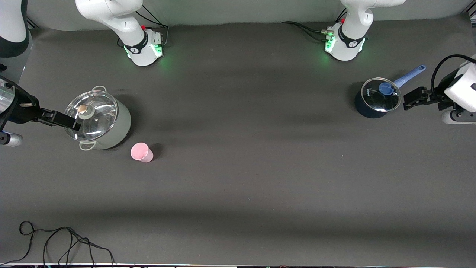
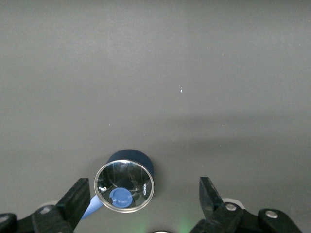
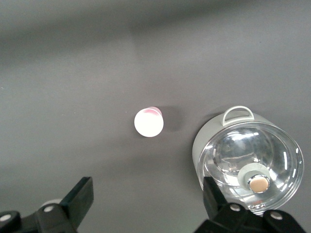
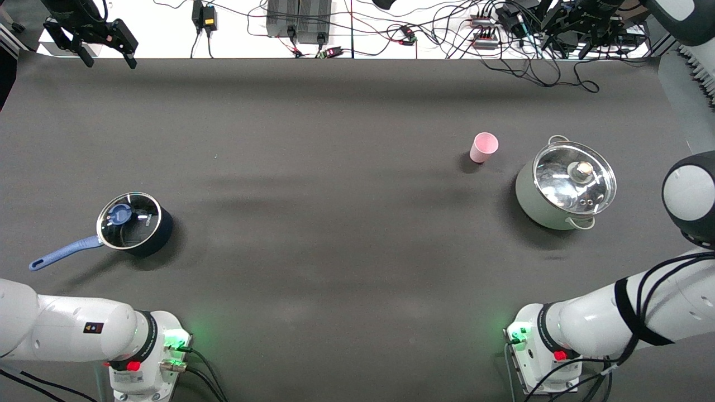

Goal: Transfer pink cup from left to right arm

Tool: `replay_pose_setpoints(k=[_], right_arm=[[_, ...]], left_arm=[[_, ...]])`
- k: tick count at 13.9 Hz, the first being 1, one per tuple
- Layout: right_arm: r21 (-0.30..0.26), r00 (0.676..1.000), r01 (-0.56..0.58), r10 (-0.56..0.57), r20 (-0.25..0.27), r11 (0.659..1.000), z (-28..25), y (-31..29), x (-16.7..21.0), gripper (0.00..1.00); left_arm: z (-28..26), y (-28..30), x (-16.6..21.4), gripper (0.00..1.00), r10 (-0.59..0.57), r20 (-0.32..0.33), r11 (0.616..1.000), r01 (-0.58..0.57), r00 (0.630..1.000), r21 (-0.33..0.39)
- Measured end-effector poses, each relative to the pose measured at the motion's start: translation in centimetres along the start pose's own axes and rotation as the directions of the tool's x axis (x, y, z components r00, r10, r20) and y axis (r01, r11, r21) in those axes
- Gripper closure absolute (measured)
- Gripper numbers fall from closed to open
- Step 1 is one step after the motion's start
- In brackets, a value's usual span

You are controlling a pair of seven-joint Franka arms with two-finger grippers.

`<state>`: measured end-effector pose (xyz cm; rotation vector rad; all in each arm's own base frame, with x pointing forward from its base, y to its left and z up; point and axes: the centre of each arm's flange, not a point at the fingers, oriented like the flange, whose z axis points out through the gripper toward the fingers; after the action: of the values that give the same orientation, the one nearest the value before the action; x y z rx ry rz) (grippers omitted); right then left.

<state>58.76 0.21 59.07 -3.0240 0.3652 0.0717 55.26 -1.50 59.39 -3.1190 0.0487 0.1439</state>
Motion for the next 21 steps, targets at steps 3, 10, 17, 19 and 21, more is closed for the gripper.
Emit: replay_pose_setpoints(k=[3, 10, 17, 19, 21], right_arm=[[-0.053, 0.998, 0.056, -0.058, -0.038, 0.997, -2.5, -0.2, -1.4, 0.00], [-0.065, 0.993, 0.108, -0.111, -0.044, 0.992, -4.1, 0.1, -2.6, 0.00], [-0.064, 0.994, 0.096, -0.099, -0.045, 0.993, -4.0, -0.1, -2.7, 0.00], [-0.062, 0.994, 0.092, -0.095, -0.045, 0.994, -4.0, -0.2, -2.7, 0.00], [-0.056, 0.995, 0.088, -0.091, -0.044, 0.995, -4.0, -0.3, -2.7, 0.00]], left_arm=[[-0.1, 0.2, -0.2, 0.00, 0.003, 0.003, 1.000, -0.003, 1.000, -0.009], [-0.7, 0.5, -0.5, 0.00, 0.009, -0.008, 1.000, -0.009, 1.000, -0.012], [-0.5, 0.6, -0.4, 0.00, 0.015, -0.005, 1.000, -0.015, 1.000, 0.010], [-0.5, 0.6, -0.4, 0.00, 0.015, -0.005, 1.000, -0.015, 1.000, 0.009], [-0.5, 0.6, -0.4, 0.00, 0.015, -0.005, 1.000, -0.015, 1.000, 0.009]])
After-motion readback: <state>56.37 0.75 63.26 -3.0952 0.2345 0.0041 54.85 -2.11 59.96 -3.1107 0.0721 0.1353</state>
